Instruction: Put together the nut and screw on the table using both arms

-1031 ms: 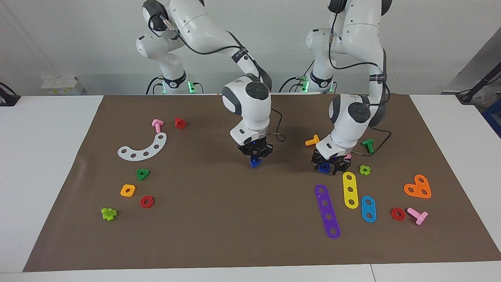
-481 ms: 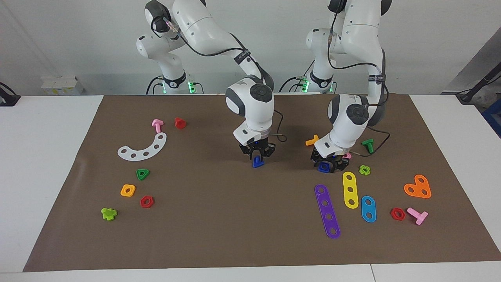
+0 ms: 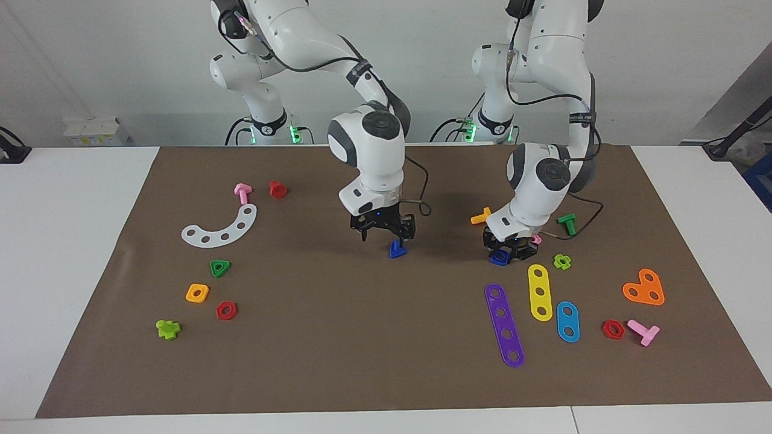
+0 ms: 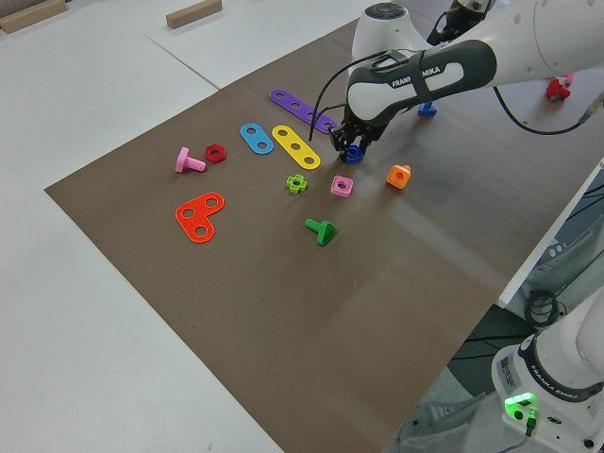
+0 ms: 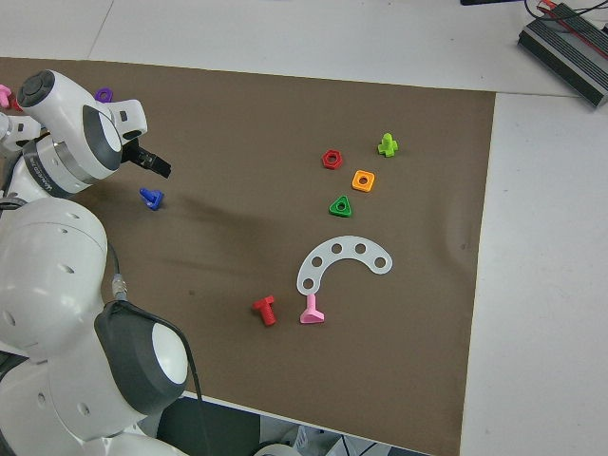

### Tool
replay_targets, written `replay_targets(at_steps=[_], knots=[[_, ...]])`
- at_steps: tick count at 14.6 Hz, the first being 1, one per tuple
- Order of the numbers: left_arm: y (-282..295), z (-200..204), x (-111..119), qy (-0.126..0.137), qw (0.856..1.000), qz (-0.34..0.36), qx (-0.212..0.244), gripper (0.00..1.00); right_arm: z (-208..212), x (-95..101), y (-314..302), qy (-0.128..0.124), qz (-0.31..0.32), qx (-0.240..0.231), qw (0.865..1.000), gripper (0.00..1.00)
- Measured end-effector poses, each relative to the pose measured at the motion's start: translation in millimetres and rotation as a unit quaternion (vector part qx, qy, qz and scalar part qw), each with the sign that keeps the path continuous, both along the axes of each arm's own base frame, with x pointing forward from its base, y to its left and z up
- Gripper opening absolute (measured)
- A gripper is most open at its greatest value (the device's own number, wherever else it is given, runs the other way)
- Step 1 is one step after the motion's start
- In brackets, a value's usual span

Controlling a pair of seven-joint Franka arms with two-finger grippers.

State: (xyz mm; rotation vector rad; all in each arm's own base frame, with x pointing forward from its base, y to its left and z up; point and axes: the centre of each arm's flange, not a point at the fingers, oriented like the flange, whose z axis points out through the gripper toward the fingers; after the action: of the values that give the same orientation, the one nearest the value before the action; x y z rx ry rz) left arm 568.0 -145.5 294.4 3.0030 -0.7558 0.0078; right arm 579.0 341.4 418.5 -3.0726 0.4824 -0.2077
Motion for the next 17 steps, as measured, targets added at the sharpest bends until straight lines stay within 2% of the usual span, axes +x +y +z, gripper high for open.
replay_targets(at_steps=[3, 6, 9, 12, 14, 17], knots=[[-2, 10, 7, -0.002, 0.999, 0.035, -0.008, 0.46, 67, 12.0, -89, -0.005, -0.008, -0.006, 1.0, 1.0], [-43, 36, 11, 0.0, 0.993, 0.117, -0.023, 0.46, 97, 2.3, -174, 0.007, 0.003, -0.01, 1.0, 1.0], [-127, 48, -15, 0.0, 0.985, 0.169, -0.032, 0.46, 111, -10.7, -240, 0.017, 0.006, -0.016, 1.0, 1.0], [-197, 65, -38, -0.006, 0.981, 0.188, -0.053, 0.46, 130, -14.1, -290, 0.015, 0.016, -0.021, 1.0, 1.0], [-232, 71, -52, -0.003, 0.979, 0.192, -0.074, 0.46, 147, -14.7, -309, 0.018, 0.029, -0.024, 0.999, 1.0], [-260, 63, -61, -0.004, 0.979, 0.188, -0.082, 0.46, 172, -13.7, -325, 0.011, 0.025, -0.025, 0.999, 1.0]])
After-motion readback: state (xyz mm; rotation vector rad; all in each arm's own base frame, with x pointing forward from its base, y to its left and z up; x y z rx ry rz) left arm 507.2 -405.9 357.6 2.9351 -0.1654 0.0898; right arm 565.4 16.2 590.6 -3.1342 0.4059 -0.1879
